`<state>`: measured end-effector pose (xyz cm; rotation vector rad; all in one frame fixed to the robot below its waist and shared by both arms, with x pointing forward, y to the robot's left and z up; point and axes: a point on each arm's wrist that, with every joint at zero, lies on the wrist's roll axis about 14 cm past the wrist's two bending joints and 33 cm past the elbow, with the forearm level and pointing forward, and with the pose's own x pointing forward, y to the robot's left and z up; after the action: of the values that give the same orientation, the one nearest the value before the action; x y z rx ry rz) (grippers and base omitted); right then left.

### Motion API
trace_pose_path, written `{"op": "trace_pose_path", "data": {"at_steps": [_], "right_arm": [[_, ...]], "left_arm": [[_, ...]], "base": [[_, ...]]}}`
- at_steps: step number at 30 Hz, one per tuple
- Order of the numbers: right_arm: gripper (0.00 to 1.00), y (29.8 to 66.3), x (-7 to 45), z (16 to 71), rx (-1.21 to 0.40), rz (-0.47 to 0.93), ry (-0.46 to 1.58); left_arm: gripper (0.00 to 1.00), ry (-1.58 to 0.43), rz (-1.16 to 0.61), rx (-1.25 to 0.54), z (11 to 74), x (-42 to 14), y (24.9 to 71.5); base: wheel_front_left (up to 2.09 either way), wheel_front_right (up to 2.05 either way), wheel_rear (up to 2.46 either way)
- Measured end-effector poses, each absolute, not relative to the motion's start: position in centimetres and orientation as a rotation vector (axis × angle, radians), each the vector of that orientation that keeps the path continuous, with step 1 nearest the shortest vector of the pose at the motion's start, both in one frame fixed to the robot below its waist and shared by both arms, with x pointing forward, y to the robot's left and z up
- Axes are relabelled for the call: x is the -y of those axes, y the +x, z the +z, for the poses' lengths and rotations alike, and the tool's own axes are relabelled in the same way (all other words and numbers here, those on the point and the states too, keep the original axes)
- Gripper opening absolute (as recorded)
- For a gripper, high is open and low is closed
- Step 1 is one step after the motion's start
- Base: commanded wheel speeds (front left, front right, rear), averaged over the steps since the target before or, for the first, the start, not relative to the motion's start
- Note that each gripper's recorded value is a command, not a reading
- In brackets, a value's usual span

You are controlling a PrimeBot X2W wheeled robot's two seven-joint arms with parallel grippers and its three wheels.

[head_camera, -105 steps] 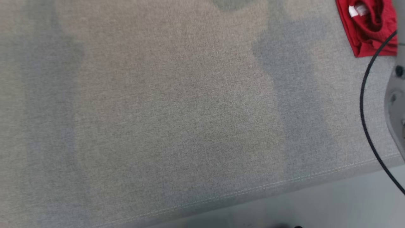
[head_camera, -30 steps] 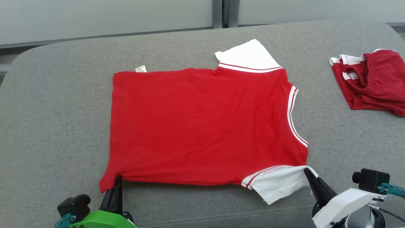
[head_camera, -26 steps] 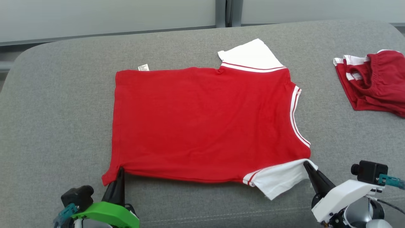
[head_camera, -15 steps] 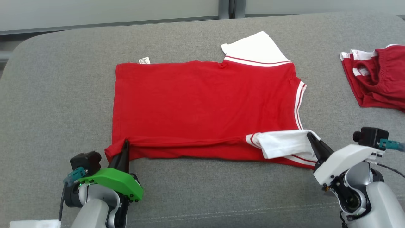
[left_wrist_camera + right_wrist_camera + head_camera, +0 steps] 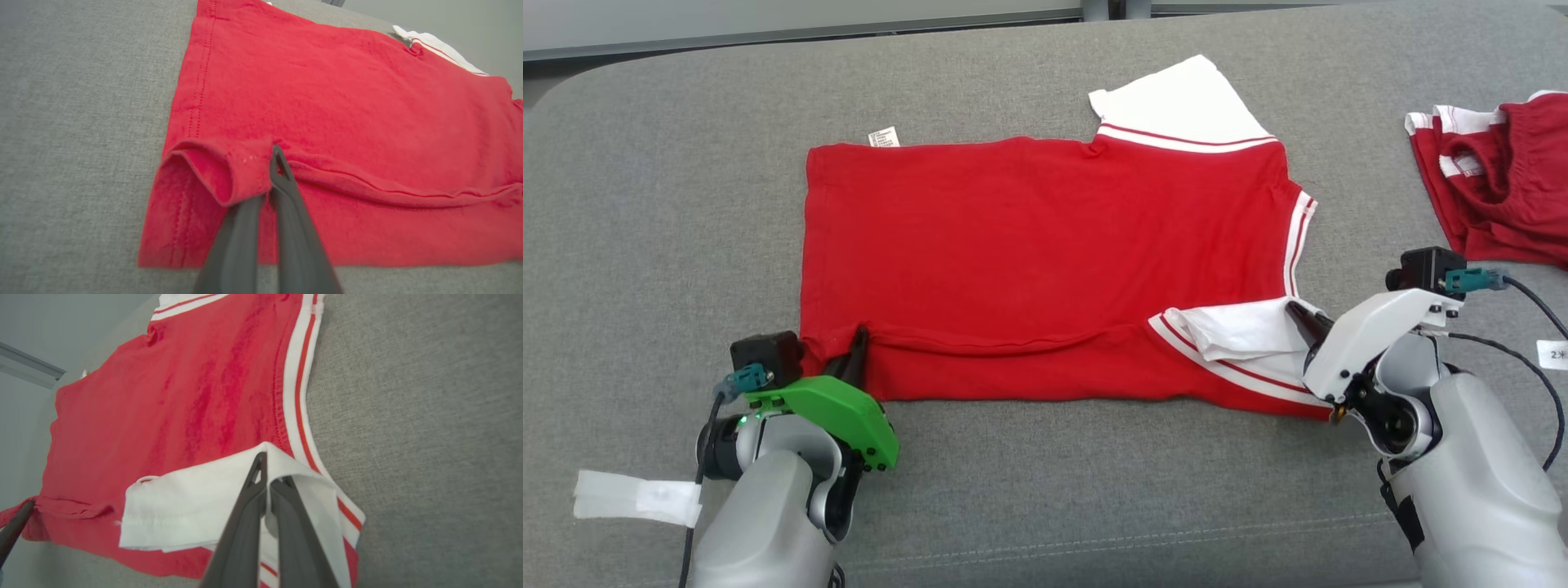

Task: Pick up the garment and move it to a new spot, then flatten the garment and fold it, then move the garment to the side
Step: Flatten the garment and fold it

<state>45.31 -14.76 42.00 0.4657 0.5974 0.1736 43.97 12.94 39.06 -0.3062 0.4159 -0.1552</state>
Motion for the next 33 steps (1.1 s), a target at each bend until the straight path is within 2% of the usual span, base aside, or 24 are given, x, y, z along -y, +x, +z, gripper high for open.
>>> {"op": "trace_pose_path", "data": {"at_steps": [1,2,3,4,5,6,13,21,29,33], "right_arm": [[0.0,45.5,14.8,41.8,-0.607,0.171,0.462],[0.0,45.8,14.8,41.8,-0.611,0.17,0.455],[0.04,46.0,14.9,41.8,-0.615,0.167,0.45],[0.35,46.3,15.0,41.7,-0.619,0.162,0.454],[0.63,46.5,15.0,41.7,-0.622,0.159,0.459],[1.0,47.1,14.9,41.9,-0.622,0.156,0.465],[1.0,49.6,15.1,43.8,-0.56,0.142,0.498],[1.0,52.1,17.1,47.1,-0.417,0.105,0.504],[1.0,52.8,19.0,50.7,-0.277,0.096,0.499],[1.0,51.9,19.6,51.9,-0.208,0.105,0.476]], "left_arm": [[0.0,-0.301,-0.159,-0.428,38.9,-12.9,44.1],[0.14,-0.295,-0.166,-0.433,38.9,-12.8,44.2],[0.37,-0.291,-0.172,-0.44,38.8,-12.7,44.3],[0.78,-0.285,-0.176,-0.446,38.8,-12.6,44.5],[1.0,-0.281,-0.182,-0.443,39.0,-12.6,44.8],[1.0,-0.273,-0.187,-0.429,39.4,-12.6,45.3],[1.0,-0.254,-0.17,-0.375,40.6,-13.9,46.7],[1.0,-0.27,-0.139,-0.263,42.9,-15.6,47.8],[1.0,-0.307,-0.121,-0.212,43.5,-16.0,46.3],[1.0,-0.335,-0.097,-0.202,43.3,-16.1,44.6]], "base": [[0.0,0.0,0.0],[0.0,0.0,0.0],[0.0,0.0,0.0],[0.0,0.0,0.0],[0.0,0.0,0.0],[0.0,0.0,0.0],[0.0,0.0,0.0],[0.0,0.0,0.0],[0.0,0.0,0.0],[0.0,0.0,0.0]]}}
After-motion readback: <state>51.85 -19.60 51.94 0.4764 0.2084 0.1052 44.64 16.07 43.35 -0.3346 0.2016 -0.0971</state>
